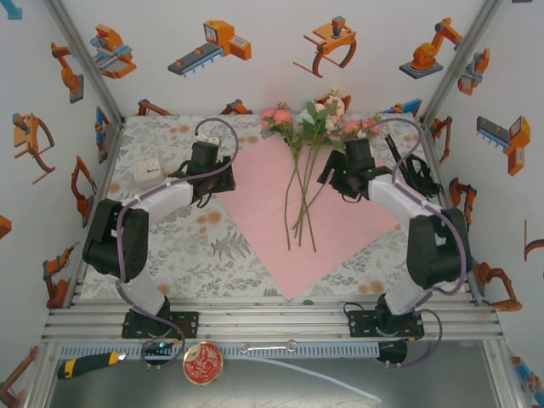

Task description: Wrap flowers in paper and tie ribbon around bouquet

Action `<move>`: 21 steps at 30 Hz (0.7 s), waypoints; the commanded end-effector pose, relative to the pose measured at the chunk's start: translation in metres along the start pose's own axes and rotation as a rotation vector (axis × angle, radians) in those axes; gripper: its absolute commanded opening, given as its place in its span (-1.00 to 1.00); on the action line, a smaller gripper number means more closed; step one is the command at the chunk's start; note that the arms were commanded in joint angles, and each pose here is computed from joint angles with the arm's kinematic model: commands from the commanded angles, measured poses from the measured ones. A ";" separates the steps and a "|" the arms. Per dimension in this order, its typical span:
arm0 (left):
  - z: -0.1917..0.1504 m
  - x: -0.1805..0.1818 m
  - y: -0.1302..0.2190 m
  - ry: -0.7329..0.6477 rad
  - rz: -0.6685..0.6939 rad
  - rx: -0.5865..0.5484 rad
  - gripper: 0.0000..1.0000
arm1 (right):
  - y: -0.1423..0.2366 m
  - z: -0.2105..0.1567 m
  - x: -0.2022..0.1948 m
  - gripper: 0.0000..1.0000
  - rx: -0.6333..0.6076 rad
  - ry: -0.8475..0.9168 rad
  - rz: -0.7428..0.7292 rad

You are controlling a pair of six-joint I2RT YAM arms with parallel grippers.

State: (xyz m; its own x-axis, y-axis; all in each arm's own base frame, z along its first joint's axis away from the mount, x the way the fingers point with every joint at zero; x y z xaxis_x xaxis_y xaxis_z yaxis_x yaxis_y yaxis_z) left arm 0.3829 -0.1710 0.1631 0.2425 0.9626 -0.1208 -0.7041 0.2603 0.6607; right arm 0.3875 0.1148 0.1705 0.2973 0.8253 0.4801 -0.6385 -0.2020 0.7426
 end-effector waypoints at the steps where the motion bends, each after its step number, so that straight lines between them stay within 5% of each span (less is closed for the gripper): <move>1: 0.012 -0.022 0.016 0.003 -0.215 -0.073 0.25 | -0.026 0.014 0.003 0.32 -0.067 -0.009 -0.071; 6: 0.006 -0.038 0.030 0.083 -0.411 -0.131 0.65 | -0.071 0.015 0.004 -0.03 0.000 0.024 -0.126; 10: 0.001 -0.033 0.041 0.101 -0.390 -0.133 0.71 | -0.080 0.018 0.003 -0.65 -0.011 0.073 -0.153; 21: -0.007 -0.028 0.039 0.100 -0.340 -0.102 0.72 | -0.086 0.005 0.018 -0.77 0.086 0.189 0.011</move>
State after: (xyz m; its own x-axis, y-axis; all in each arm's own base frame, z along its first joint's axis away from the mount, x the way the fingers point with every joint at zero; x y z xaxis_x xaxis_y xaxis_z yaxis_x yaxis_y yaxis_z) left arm 0.3443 -0.1868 0.1859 0.4126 0.8268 -0.3823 -0.6563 0.5609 0.5047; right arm 0.4506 0.1316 0.1121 0.2358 0.9103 0.3402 -0.5640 -0.1569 0.8107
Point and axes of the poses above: each hand's point on the last joint's axis, 136 mm out from that joint toward the fingers, its own y axis back along the fingers, its own x axis along the line the jaws close on, z = x × y, the point moved 7 cm from there along y, back along the fingers, and after that the axes turned 8 degrees about -y, right-handed, at the moved point
